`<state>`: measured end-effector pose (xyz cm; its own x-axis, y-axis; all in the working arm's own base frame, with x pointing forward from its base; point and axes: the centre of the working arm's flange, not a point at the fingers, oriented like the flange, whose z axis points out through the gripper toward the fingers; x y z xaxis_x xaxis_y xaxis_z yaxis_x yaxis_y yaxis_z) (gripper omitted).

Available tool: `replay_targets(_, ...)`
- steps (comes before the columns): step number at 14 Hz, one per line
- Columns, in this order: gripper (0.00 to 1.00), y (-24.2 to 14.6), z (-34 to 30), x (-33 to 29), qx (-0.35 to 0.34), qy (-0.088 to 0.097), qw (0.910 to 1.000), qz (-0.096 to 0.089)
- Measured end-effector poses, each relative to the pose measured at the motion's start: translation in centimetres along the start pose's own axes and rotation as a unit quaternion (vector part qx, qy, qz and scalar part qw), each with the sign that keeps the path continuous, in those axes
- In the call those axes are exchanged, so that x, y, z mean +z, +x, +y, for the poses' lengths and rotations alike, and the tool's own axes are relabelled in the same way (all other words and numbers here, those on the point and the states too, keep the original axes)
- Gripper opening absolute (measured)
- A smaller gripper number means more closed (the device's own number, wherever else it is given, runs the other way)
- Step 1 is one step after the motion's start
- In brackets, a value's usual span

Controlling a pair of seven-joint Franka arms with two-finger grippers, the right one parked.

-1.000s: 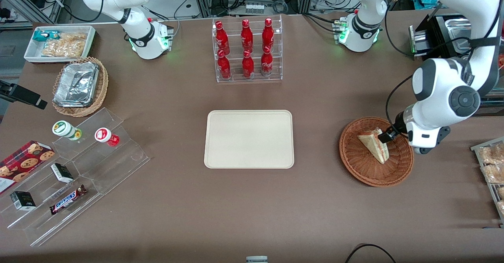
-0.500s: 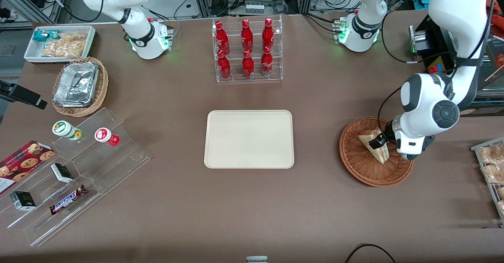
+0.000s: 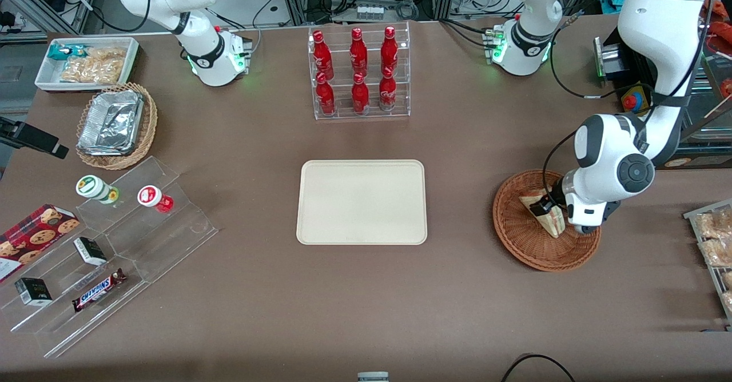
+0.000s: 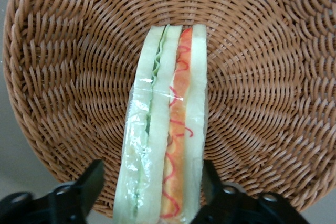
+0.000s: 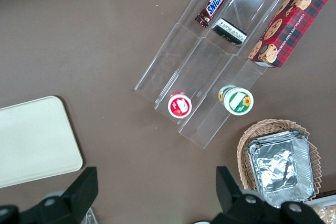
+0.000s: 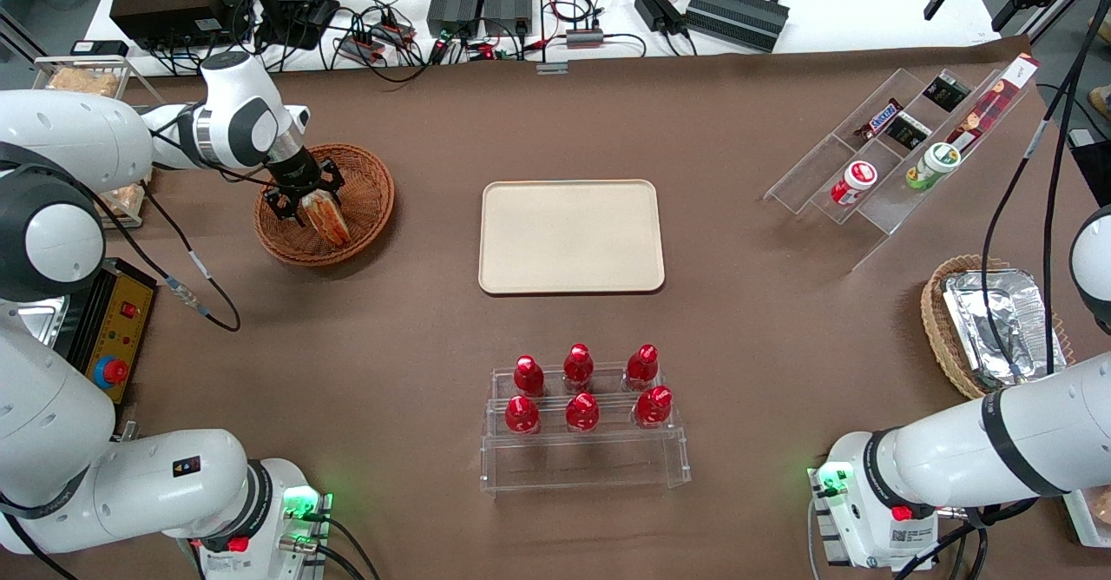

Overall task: Place sandwich from basket to tray
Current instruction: 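Close the left gripper on the wrapped sandwich and lift it, then carry the sandwich with the left gripper over the cream tray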

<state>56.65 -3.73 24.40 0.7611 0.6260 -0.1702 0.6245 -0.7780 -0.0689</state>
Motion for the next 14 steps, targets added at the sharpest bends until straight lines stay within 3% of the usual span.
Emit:
replay_targets(3,0.44,-0.1,0.9,-1.3,0.007,-0.009,0.9999,0.011)
replay_targets(5,0.32,-0.9,2.6,-2.8,0.022,-0.018,0.9993,0.024)
replay_targets(10,0.26,-6.4,10.1,-8.2,0.096,-0.017,0.9945,0.038)
replay_targets(12,0.19,-11.9,14.7,-9.9,0.155,-0.011,0.9869,0.042)
replay_targets(14,0.16,-18.6,19.2,-9.2,0.226,-0.008,0.9732,0.043)
